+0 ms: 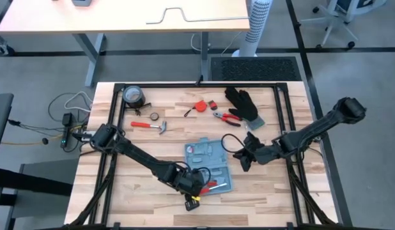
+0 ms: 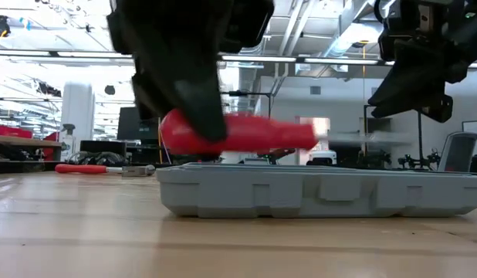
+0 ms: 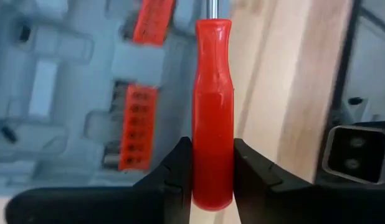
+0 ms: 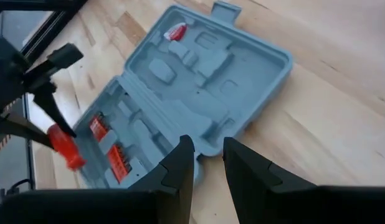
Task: Prefit tool cases
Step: Put the orange nut driver into the gray toolbox, then put the orange hammer into the gray toolbox
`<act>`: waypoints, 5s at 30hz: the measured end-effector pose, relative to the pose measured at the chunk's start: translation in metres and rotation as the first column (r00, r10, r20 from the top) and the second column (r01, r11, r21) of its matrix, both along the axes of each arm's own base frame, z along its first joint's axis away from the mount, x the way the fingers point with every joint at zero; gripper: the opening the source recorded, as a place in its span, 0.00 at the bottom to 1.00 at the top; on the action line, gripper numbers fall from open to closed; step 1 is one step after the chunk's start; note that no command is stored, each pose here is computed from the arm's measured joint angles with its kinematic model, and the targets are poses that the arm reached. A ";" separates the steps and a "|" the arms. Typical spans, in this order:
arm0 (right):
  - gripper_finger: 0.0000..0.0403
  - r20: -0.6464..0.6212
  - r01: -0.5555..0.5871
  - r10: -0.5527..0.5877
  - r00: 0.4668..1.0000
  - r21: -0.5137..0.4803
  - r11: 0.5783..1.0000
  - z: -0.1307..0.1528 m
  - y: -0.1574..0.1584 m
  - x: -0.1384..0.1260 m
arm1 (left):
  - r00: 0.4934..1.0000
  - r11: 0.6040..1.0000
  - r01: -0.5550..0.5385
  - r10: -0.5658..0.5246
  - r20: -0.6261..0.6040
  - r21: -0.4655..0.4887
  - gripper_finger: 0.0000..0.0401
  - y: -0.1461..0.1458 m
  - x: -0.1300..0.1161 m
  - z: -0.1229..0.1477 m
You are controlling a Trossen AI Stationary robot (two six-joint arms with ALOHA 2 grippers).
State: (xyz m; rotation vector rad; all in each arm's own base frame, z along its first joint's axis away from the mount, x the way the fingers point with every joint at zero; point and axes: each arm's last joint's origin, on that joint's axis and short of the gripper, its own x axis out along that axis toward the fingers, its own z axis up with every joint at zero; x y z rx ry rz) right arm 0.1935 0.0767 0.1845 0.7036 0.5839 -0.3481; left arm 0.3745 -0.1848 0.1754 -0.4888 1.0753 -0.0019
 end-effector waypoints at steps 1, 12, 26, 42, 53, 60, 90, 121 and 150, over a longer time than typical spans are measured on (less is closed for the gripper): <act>0.24 0.000 -0.002 0.002 1.000 0.000 1.000 -0.001 0.001 0.000 | 1.000 1.000 -0.003 0.003 -0.014 0.004 0.17 0.000 -0.001 -0.001; 0.24 -0.001 0.006 -0.006 1.000 0.008 1.000 -0.003 0.001 0.002 | 0.996 0.997 0.075 -0.075 -0.054 0.006 0.17 0.003 -0.003 -0.003; 0.24 -0.008 -0.014 0.015 1.000 0.016 1.000 -0.003 0.002 0.002 | 1.000 0.998 0.009 -0.008 -0.025 0.054 0.34 0.008 0.000 -0.003; 0.24 0.124 -0.143 0.132 0.983 0.080 0.987 0.004 0.027 0.007 | 1.000 0.998 0.005 -0.007 0.029 0.065 0.28 0.008 0.004 -0.001; 0.23 0.065 -0.069 0.061 0.996 0.134 0.988 -0.027 0.050 0.013 | 0.973 0.973 -0.130 0.089 0.214 0.190 0.29 0.013 0.002 0.031; 0.23 0.081 -0.057 0.043 0.996 0.172 0.983 -0.027 0.049 0.017 | 0.895 0.998 -0.039 0.058 0.443 -0.052 0.26 0.021 0.020 0.030; 0.01 -0.103 -0.360 0.390 0.915 0.224 0.906 -0.067 0.092 0.101 | 0.990 1.000 0.011 -0.012 0.139 0.006 0.24 0.026 0.006 -0.024; 0.03 0.236 -0.396 0.375 0.896 0.045 0.917 0.059 0.025 0.087 | 0.826 0.972 -0.189 0.081 0.558 0.138 0.24 0.053 0.011 0.061; 0.04 0.700 -0.212 0.328 0.634 -0.251 0.944 0.186 -0.043 -0.005 | 0.635 0.891 -0.449 0.259 0.728 0.074 0.24 0.121 0.016 0.111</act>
